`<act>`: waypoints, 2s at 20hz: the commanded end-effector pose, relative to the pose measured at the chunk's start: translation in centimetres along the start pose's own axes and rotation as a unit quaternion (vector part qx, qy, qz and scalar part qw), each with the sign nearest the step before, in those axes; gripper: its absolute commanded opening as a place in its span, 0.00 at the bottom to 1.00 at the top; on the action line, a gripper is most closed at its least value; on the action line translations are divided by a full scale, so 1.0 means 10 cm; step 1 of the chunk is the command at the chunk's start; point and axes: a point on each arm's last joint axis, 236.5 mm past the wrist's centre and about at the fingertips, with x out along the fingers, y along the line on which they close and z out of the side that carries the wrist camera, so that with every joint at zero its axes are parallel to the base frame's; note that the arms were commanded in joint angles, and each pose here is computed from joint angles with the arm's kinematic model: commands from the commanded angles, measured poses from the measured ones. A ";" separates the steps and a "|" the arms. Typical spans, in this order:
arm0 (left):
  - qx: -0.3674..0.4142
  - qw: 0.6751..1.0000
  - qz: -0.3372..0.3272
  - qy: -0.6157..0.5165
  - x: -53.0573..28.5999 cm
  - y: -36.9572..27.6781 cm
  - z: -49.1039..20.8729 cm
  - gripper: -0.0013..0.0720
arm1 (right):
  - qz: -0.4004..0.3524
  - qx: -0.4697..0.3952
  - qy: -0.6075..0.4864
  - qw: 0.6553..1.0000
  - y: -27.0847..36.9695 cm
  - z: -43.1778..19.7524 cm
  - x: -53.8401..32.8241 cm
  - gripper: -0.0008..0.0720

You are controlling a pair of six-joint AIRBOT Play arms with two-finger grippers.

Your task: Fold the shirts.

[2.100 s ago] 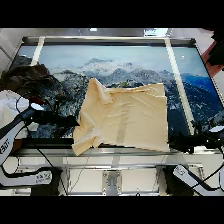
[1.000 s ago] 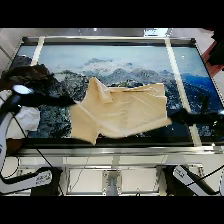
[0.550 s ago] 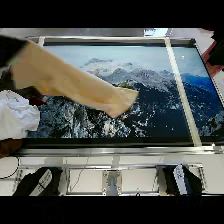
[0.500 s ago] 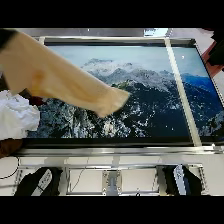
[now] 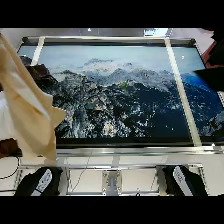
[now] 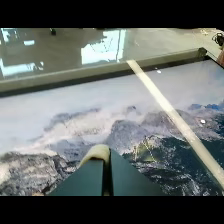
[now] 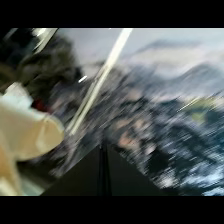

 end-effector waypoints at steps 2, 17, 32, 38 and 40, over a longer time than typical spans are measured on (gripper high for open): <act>-0.111 0.987 -0.096 0.068 0.69 0.05 -0.42 0.03 | -0.011 0.020 0.090 0.996 -0.43 -0.74 1.01 0.08; -0.218 0.857 -0.348 0.313 3.21 -3.10 -2.99 0.03 | -0.260 0.066 0.068 0.961 -2.16 -0.74 0.66 0.08; -0.210 0.888 -0.188 0.364 2.83 0.03 -2.25 0.67 | -0.061 0.200 0.306 0.929 -1.08 -3.12 1.55 0.70; -0.213 0.897 -0.160 0.354 2.91 0.24 -2.30 0.67 | -0.102 0.258 0.244 0.929 -1.37 -3.28 2.18 0.70; -0.210 0.898 -0.157 0.352 2.91 0.26 -2.31 0.67 | -0.103 0.267 0.265 0.921 -1.43 -3.41 2.26 0.70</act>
